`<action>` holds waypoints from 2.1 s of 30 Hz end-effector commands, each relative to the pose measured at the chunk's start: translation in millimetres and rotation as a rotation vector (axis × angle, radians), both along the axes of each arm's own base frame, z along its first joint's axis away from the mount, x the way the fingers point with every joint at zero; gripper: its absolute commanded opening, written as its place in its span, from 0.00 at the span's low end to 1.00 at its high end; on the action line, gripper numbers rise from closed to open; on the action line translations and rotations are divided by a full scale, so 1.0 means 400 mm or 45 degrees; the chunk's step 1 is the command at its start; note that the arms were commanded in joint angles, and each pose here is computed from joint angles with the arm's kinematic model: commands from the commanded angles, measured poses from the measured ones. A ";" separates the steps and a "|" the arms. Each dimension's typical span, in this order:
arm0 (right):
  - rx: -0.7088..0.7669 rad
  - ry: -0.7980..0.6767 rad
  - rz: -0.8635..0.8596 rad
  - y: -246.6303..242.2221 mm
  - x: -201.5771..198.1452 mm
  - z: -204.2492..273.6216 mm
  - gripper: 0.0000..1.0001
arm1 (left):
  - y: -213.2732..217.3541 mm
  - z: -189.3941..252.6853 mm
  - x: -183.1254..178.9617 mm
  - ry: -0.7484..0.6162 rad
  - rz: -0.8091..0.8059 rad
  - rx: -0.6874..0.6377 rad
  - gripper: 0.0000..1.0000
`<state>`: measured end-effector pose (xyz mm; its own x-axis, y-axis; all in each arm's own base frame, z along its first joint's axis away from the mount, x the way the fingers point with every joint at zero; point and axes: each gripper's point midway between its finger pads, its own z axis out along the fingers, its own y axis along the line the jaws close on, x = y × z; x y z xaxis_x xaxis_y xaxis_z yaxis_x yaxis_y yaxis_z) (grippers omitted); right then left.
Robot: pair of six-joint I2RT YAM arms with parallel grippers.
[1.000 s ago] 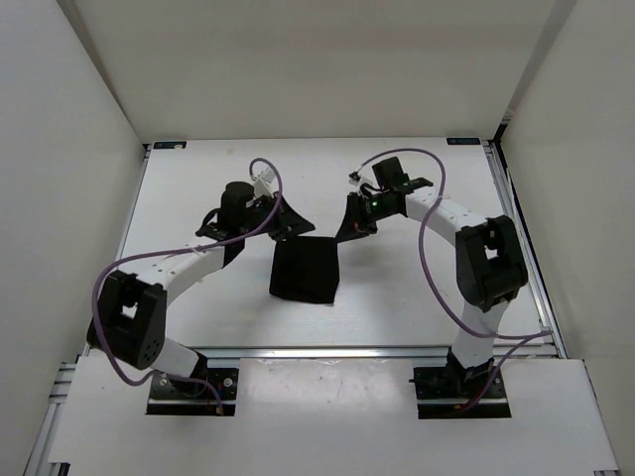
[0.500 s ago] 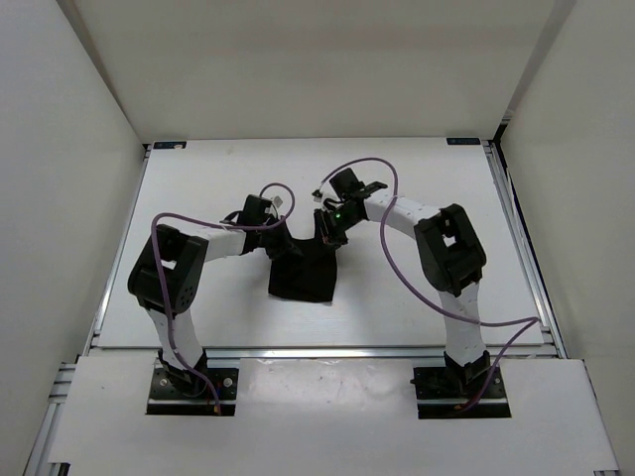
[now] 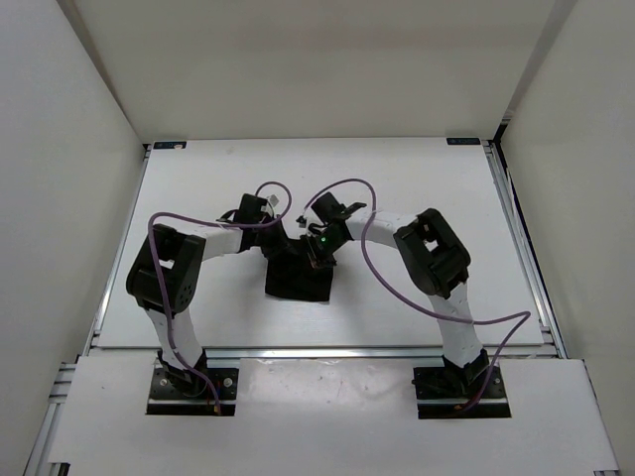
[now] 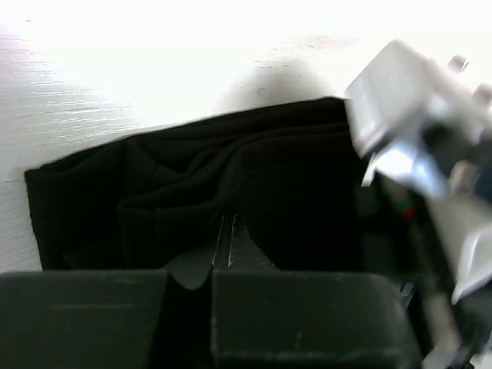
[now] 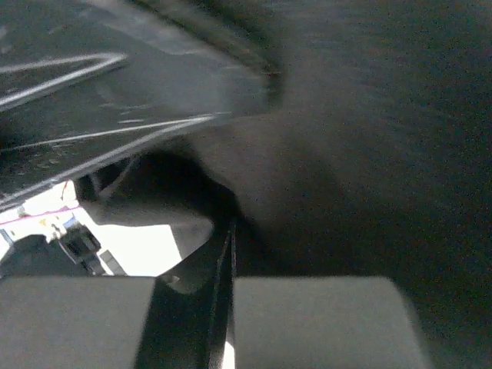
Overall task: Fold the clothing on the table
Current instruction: Fold the skirt
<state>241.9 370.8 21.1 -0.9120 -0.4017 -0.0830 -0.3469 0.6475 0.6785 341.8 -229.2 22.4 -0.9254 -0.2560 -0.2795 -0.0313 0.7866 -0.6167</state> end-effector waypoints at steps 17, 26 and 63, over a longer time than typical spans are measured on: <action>0.100 -0.157 0.156 -0.099 -0.178 0.194 0.02 | 0.078 0.052 0.023 -0.046 0.049 0.029 0.00; 0.209 -0.136 -0.100 -0.048 0.112 0.183 0.01 | 0.093 0.187 -0.047 -0.152 0.060 -0.104 0.00; 0.091 0.123 -0.138 -0.005 0.247 0.024 0.01 | 0.208 0.067 -0.396 0.033 -0.061 0.114 0.05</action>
